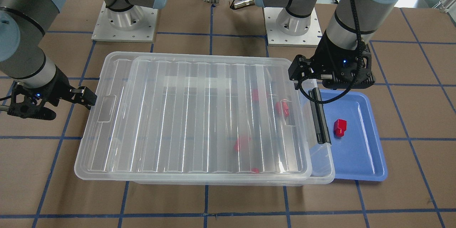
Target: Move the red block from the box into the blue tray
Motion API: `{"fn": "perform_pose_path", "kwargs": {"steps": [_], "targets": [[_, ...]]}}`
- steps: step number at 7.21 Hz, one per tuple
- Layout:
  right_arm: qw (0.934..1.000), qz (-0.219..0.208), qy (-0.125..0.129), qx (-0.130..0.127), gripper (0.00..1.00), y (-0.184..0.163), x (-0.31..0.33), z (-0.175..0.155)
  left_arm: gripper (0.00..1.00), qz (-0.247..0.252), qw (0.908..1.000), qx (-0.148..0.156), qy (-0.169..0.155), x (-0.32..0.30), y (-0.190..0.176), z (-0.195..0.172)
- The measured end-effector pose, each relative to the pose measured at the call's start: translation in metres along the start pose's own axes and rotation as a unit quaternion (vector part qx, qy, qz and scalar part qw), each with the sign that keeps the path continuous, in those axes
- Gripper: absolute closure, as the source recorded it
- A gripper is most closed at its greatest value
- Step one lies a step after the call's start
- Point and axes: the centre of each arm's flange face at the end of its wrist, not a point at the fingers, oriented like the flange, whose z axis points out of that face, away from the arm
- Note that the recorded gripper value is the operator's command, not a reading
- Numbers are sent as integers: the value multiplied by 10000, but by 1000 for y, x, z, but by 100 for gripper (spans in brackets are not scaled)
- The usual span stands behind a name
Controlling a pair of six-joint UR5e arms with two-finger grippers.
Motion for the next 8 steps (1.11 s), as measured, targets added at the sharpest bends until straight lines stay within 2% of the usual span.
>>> {"fn": "perform_pose_path", "kwargs": {"steps": [3,8], "targets": [[9999,-77,-102,23,0,1,-14,-1,0,-3,10000,-42,-12,0,0,4],[9997,-222,-109,34,0,3,-30,-2,0,-47,10000,-20,11,-5,0,1]]}}
